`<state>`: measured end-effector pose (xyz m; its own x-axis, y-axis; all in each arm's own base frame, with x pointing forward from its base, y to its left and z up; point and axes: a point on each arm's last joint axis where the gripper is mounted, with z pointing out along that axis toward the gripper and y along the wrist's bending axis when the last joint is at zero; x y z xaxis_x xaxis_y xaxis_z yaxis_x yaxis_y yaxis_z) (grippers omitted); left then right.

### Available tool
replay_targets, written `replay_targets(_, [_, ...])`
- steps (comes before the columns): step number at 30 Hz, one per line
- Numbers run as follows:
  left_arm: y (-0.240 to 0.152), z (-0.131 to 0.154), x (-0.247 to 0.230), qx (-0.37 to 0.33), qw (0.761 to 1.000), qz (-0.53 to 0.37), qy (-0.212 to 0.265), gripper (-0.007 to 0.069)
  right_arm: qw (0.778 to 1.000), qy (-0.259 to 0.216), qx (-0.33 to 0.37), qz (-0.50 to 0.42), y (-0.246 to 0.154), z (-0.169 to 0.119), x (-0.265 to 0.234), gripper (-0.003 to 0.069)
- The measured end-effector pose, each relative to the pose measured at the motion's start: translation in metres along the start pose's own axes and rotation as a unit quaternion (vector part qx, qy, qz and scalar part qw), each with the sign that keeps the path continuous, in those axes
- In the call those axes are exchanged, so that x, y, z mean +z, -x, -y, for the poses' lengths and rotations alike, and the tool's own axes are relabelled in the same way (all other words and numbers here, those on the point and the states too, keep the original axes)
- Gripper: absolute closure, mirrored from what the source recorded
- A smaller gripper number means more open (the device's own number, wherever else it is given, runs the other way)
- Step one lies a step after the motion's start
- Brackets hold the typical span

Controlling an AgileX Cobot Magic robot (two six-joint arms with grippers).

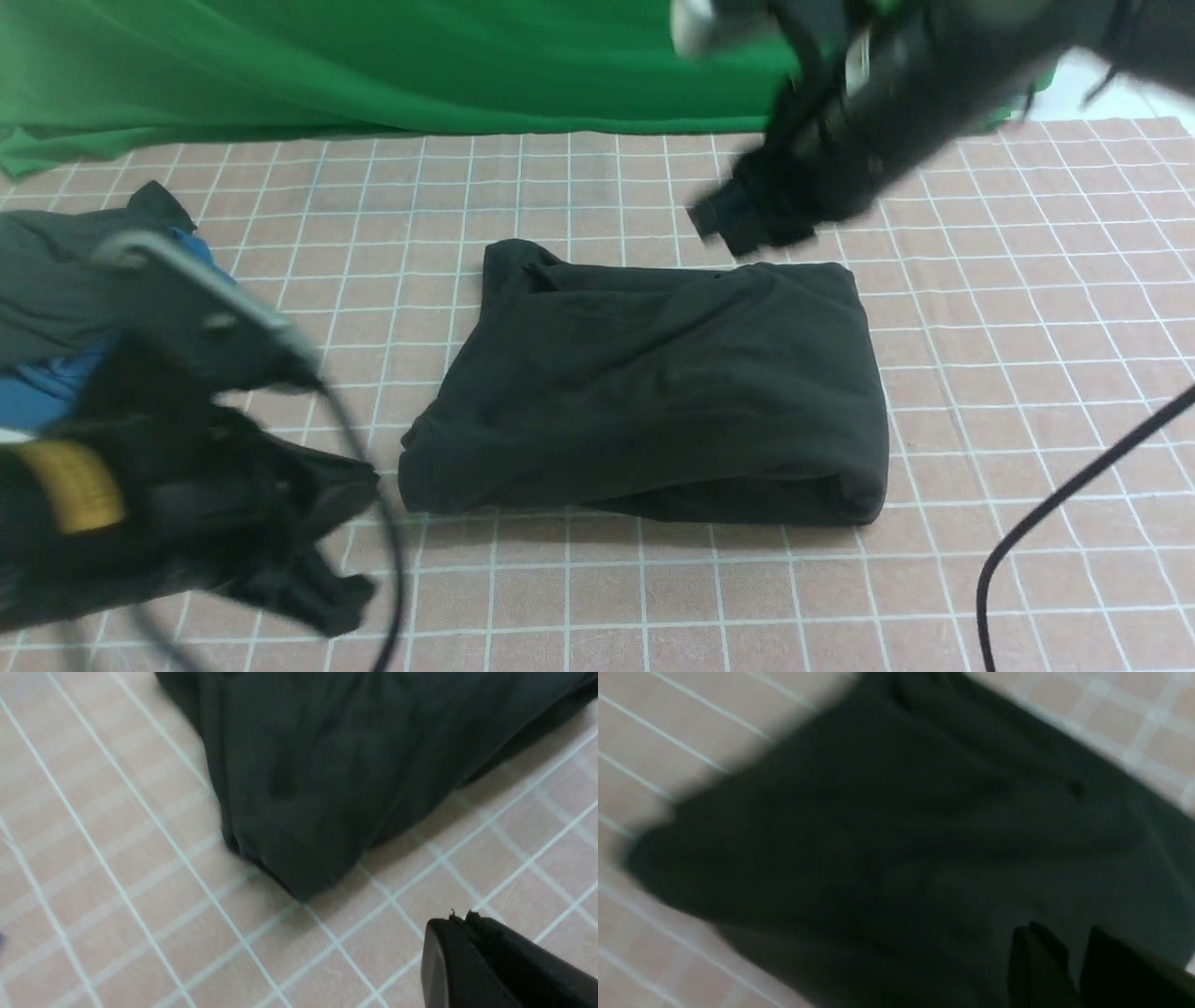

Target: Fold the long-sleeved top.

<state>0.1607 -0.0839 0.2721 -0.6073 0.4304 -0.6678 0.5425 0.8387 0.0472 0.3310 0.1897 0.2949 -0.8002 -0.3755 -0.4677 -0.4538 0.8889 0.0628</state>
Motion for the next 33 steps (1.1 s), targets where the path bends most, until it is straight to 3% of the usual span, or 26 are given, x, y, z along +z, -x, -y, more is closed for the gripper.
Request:
replay_targets(8, [0.026,-0.03,0.048,-0.076,0.996,-0.042,0.024,0.0476,0.996,-0.018,0.023,-0.082,-0.059,0.011,0.065,0.0552])
replay_targets(11, [0.026,-0.048,0.067,-0.127,0.99,-0.044,0.037,0.0398,0.992,-0.024,0.038,-0.118,-0.082,0.019,0.08,0.0566])
replay_targets(16, [0.017,-0.057,0.089,-0.173,0.981,-0.079,0.033,0.0319,0.99,-0.025,0.041,-0.133,-0.086,0.02,0.078,0.0565])
replay_targets(22, [0.014,-0.059,0.107,-0.196,0.976,-0.086,0.029,0.0229,0.995,-0.024,0.04,-0.091,-0.075,0.019,0.036,0.0565])
replay_targets(26, [0.016,-0.06,0.113,-0.209,0.975,-0.067,0.025,0.02,0.996,-0.024,0.041,-0.077,-0.077,0.019,0.019,0.0565])
replay_targets(33, [0.011,-0.062,0.134,-0.184,0.98,-0.074,0.021,0.0192,0.994,-0.028,0.048,-0.096,-0.104,0.025,0.051,0.0565])
